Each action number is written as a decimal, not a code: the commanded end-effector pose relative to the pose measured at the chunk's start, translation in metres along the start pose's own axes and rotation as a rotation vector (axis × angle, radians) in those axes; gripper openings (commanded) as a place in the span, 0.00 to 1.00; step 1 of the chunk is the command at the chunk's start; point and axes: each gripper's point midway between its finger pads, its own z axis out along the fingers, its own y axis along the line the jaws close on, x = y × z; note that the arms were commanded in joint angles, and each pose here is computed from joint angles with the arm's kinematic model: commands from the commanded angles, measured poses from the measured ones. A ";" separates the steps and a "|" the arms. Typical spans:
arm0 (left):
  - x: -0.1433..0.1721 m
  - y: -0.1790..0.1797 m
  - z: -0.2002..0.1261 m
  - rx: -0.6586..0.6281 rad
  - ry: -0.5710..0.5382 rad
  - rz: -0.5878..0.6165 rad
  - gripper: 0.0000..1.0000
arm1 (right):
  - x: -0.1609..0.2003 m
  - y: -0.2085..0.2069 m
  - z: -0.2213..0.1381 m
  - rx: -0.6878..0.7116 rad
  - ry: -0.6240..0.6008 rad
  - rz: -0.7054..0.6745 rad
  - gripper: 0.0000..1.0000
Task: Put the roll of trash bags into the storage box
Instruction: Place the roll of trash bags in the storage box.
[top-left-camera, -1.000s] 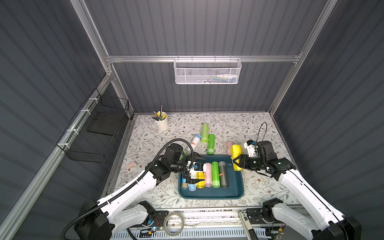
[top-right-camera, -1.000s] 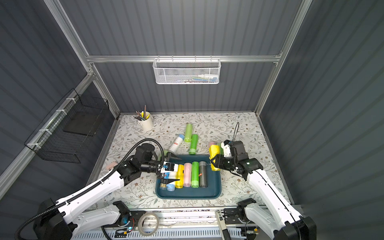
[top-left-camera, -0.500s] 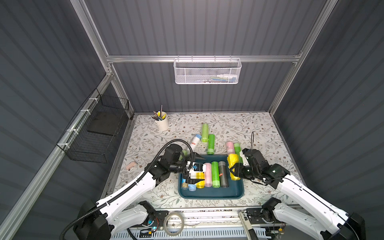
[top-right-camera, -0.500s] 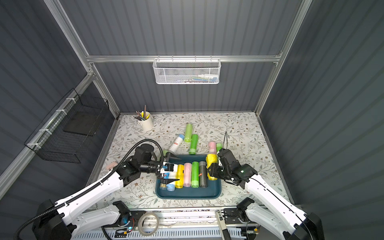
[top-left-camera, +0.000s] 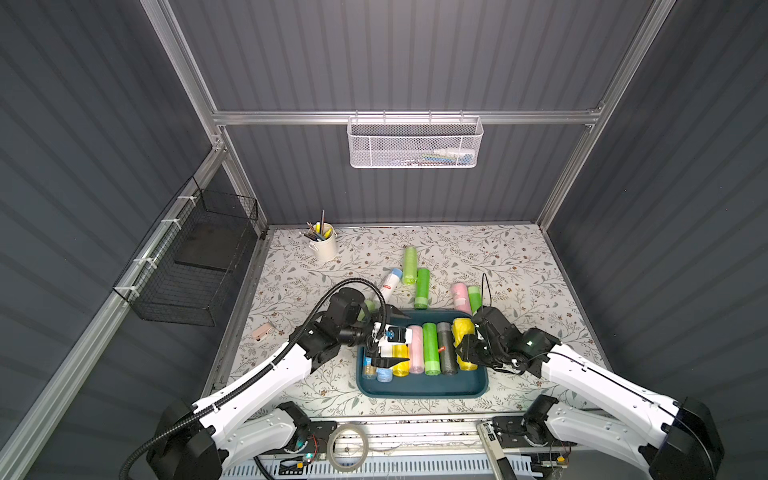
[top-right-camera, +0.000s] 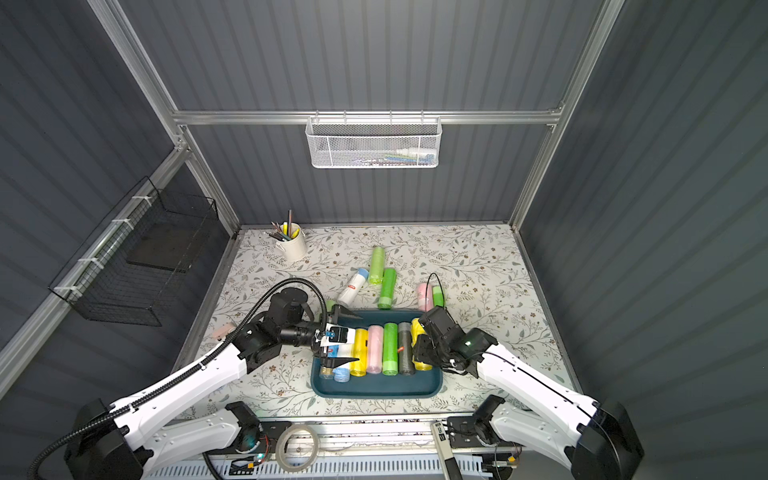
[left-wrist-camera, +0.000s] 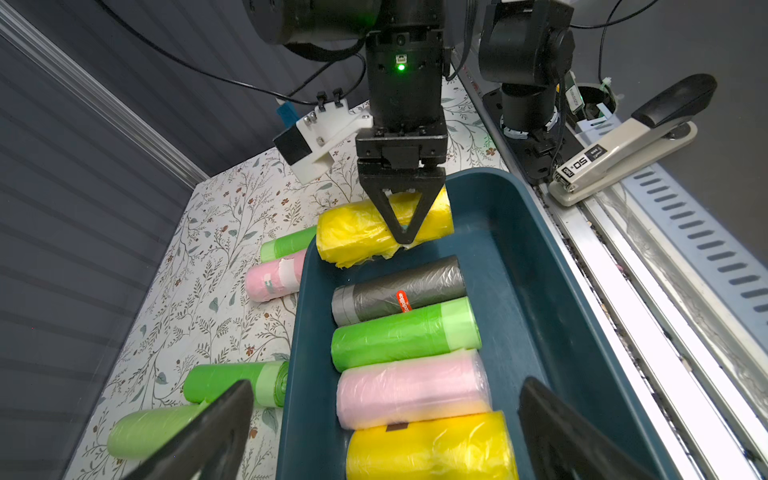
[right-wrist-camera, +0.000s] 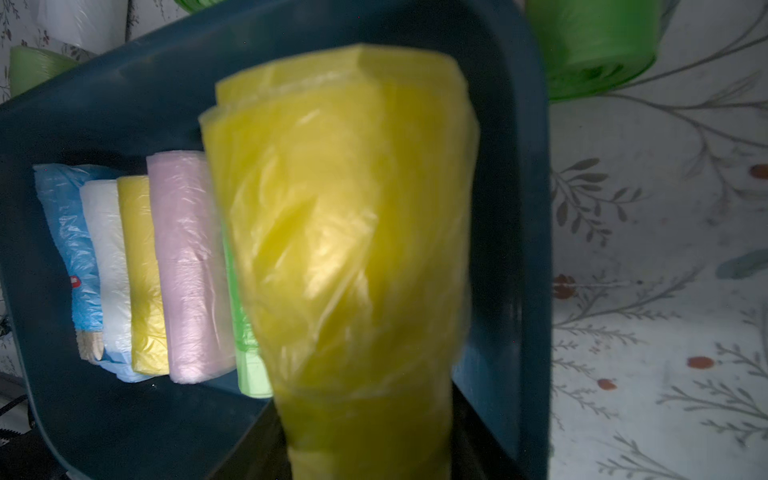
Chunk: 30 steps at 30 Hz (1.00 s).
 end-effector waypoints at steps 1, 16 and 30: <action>-0.002 -0.003 0.000 0.018 -0.003 -0.003 1.00 | -0.003 -0.002 0.007 0.016 -0.021 0.008 0.49; -0.001 -0.003 0.000 0.012 0.002 0.003 1.00 | -0.002 -0.002 0.020 0.060 0.001 -0.027 0.49; -0.002 -0.002 0.000 0.014 0.003 0.002 1.00 | 0.000 -0.003 0.030 0.092 0.020 -0.028 0.49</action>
